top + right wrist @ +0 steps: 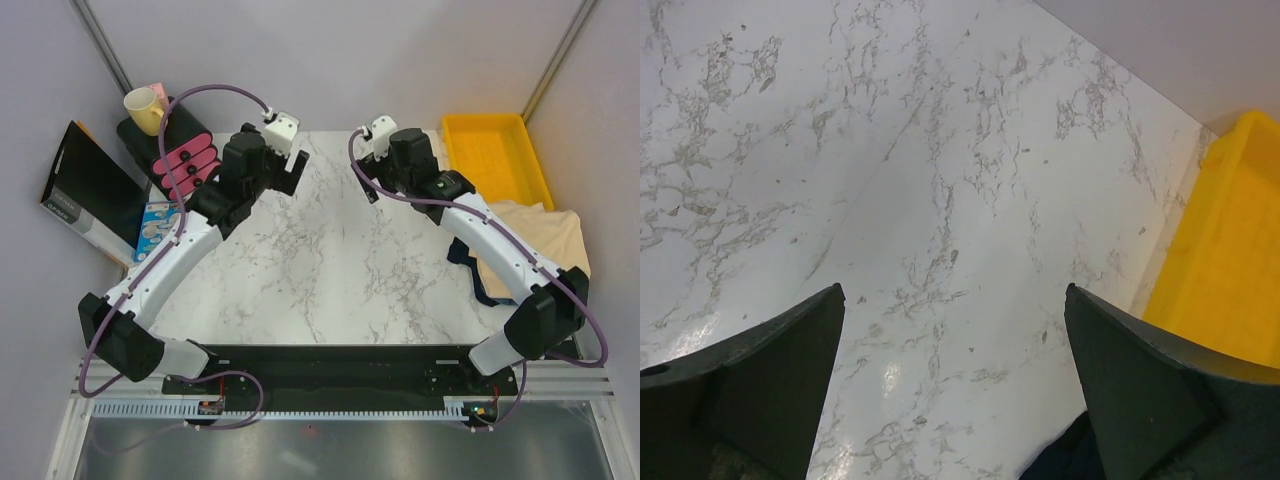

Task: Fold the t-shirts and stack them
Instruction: Put the neatly folded tshirt into the corner of the board with the right arm

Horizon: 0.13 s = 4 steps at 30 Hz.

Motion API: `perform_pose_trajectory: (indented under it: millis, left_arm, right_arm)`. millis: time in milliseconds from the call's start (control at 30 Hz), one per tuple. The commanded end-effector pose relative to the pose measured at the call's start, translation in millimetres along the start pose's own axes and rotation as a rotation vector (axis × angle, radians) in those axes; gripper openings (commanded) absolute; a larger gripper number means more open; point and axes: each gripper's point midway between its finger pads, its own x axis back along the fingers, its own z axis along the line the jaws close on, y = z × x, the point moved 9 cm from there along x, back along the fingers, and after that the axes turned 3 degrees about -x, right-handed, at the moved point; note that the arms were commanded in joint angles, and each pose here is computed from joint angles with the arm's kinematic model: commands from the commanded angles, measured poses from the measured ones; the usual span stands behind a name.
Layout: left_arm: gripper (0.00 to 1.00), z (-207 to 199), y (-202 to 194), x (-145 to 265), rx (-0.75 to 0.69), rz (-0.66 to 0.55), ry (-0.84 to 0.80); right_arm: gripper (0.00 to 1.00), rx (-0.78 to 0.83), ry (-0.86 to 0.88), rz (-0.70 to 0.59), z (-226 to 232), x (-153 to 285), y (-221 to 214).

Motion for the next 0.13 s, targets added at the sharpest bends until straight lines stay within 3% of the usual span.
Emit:
perform_pose_trajectory:
  millis: [0, 100]
  left_arm:
    - [1.00, 4.0, 9.7, 9.3, 0.027, -0.064, 0.003]
    - [1.00, 4.6, 9.2, 11.1, 0.029, -0.069, 0.009]
  right_arm:
    - [0.98, -0.028, -0.016, -0.063, 1.4, 2.4, 15.3]
    - [0.98, -0.032, -0.018, -0.063, 2.0, 0.7, 17.0]
